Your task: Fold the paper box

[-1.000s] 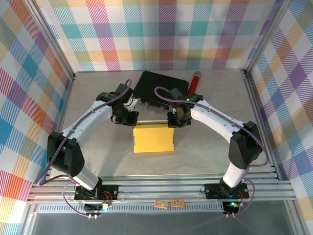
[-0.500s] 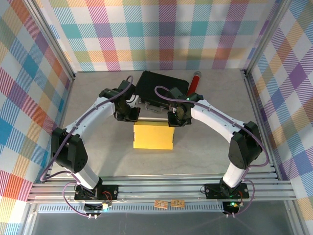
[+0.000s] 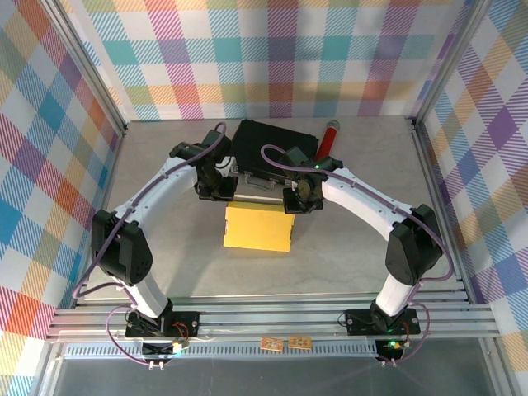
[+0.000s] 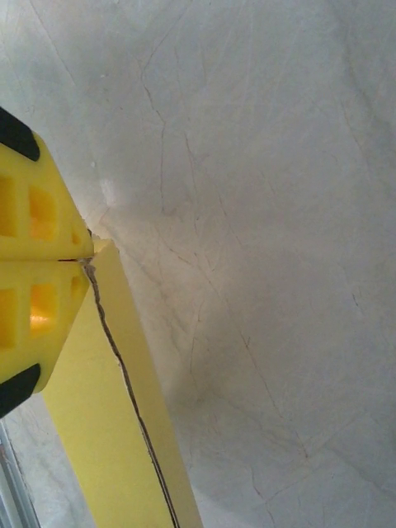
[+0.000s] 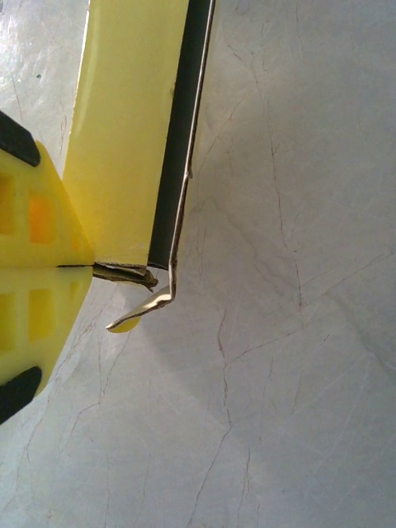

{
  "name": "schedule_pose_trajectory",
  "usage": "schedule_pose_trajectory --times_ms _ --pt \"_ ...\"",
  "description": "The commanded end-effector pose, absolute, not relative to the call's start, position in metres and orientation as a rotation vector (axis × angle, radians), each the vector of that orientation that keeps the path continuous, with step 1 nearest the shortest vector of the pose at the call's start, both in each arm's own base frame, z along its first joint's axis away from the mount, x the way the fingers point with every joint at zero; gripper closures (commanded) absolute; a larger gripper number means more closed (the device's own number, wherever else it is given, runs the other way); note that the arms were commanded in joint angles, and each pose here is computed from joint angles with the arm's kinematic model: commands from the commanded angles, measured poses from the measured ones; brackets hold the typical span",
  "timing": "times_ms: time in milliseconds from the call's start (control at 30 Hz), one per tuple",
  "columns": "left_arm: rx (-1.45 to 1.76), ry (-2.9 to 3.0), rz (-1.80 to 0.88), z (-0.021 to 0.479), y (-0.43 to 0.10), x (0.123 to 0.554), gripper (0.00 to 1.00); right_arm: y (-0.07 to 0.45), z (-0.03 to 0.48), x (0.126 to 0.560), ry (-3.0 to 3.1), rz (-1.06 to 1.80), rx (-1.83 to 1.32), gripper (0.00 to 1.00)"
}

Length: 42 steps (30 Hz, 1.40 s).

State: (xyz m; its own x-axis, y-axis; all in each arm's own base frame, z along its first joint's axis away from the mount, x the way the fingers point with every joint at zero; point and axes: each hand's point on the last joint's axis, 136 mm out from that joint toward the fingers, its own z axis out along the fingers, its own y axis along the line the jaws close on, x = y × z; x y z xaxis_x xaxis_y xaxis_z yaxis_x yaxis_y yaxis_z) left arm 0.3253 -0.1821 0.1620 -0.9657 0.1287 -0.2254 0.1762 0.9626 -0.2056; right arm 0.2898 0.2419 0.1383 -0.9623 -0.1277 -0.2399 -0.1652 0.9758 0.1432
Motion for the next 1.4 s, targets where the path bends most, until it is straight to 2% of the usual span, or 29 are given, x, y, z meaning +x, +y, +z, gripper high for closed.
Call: schedule_pose_trajectory --times_ms 0,567,1367 --pt "0.218 2.910 -0.406 0.1718 -0.1980 0.3246 1.00 0.2557 0.1528 0.2939 2.842 0.311 -0.248 1.00" --pt "0.190 3.013 -0.352 0.1765 -0.1971 0.3249 1.00 0.2556 0.1515 0.2944 2.840 0.305 -0.248 1.00" --pt "0.090 3.032 -0.427 0.1754 -0.2042 0.3253 1.00 0.2537 0.1517 0.2942 2.838 0.300 -0.234 1.00"
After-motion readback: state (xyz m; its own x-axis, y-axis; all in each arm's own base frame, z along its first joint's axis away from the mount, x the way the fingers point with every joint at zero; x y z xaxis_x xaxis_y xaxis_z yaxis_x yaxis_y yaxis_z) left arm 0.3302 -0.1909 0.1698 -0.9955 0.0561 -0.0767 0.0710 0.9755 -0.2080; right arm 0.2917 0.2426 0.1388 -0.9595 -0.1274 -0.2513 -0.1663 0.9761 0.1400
